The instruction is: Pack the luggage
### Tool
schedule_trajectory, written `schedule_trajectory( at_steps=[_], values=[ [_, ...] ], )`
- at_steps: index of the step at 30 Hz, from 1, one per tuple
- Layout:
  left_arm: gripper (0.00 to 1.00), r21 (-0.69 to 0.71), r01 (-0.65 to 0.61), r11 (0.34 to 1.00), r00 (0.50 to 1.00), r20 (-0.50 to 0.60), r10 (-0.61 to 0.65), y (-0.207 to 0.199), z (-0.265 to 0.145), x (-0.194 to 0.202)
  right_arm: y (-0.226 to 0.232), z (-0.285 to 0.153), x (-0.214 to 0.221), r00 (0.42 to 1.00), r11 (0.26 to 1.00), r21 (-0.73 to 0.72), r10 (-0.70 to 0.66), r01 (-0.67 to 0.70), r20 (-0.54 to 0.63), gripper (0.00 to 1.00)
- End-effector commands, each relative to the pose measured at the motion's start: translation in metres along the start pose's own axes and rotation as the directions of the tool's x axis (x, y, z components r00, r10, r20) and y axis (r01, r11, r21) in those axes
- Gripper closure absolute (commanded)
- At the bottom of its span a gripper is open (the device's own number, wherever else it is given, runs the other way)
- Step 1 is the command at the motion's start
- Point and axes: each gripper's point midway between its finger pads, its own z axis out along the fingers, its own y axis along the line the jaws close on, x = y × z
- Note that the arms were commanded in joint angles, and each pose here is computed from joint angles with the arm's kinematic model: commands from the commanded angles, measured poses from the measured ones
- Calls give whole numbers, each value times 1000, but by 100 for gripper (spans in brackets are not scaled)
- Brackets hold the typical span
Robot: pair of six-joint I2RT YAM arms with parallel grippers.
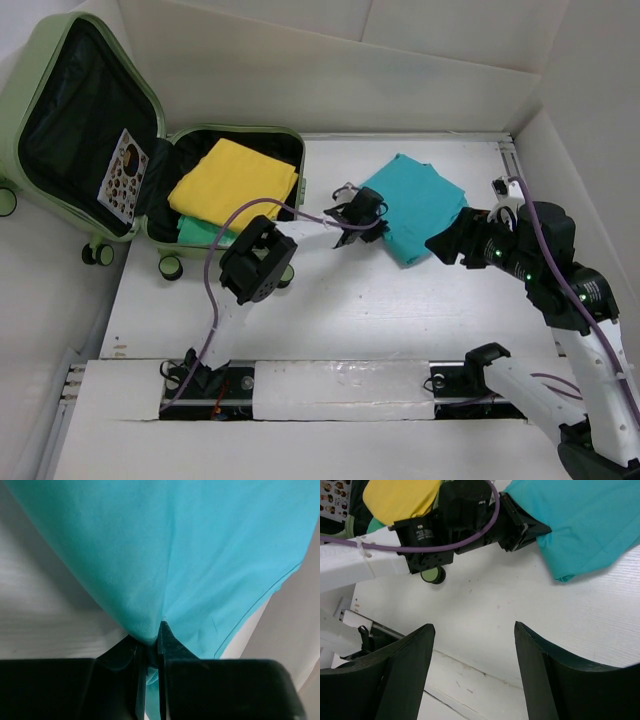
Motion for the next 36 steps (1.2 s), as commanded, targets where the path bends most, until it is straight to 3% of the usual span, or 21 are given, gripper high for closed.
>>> schedule_trajectory(
  at_steps=[1,3,7,11,14,16,17,19,20,23,27,28,31,36],
  values=[
    [100,47,-138,989,988,81,133,-51,-15,-30,4,-7,-11,999,1000,-6,-20,20,40,29],
    [100,111,-223,968,969,137,208,-92,-39,-50,7,-9,-16,998,1000,-14,-23,24,58,29],
    [100,287,-272,918,949,236,208,-182,-103,-109,12,-10,-26,995,999,-32,-31,34,96,29],
    [100,373,-311,874,934,290,209,-215,-159,-183,14,-4,-28,995,999,-39,-31,35,90,29],
    [100,388,-351,852,912,348,217,-216,-197,-252,18,0,-29,996,997,-65,-33,39,88,29],
    [100,354,-339,872,915,340,217,-193,-204,-284,17,9,-29,997,997,-70,-31,37,74,29],
    [100,353,-321,879,914,360,189,-179,-225,-319,19,9,-28,997,996,-80,-32,37,69,29],
    [100,288,-298,910,911,370,182,-138,-224,-344,19,12,-29,997,996,-79,-32,37,68,29],
    [100,275,-304,912,893,417,172,-125,-249,-365,21,12,-31,997,995,-92,-34,40,73,29],
    [100,244,-251,937,905,403,137,-69,-249,-376,20,15,-30,997,995,-88,-32,37,64,29],
    [100,240,-217,946,880,467,84,-11,-292,-387,22,20,-27,998,994,-101,-34,39,47,29],
    [100,208,-172,963,896,439,65,17,-283,-377,22,24,-25,999,994,-106,-33,37,36,29],
    [100,145,-146,978,867,495,56,51,-298,-378,21,27,-24,999,994,-102,-32,34,28,29],
    [100,45,-41,998,870,493,14,122,-289,-356,19,29,-21,999,995,-98,-30,32,20,29]
  ],
)
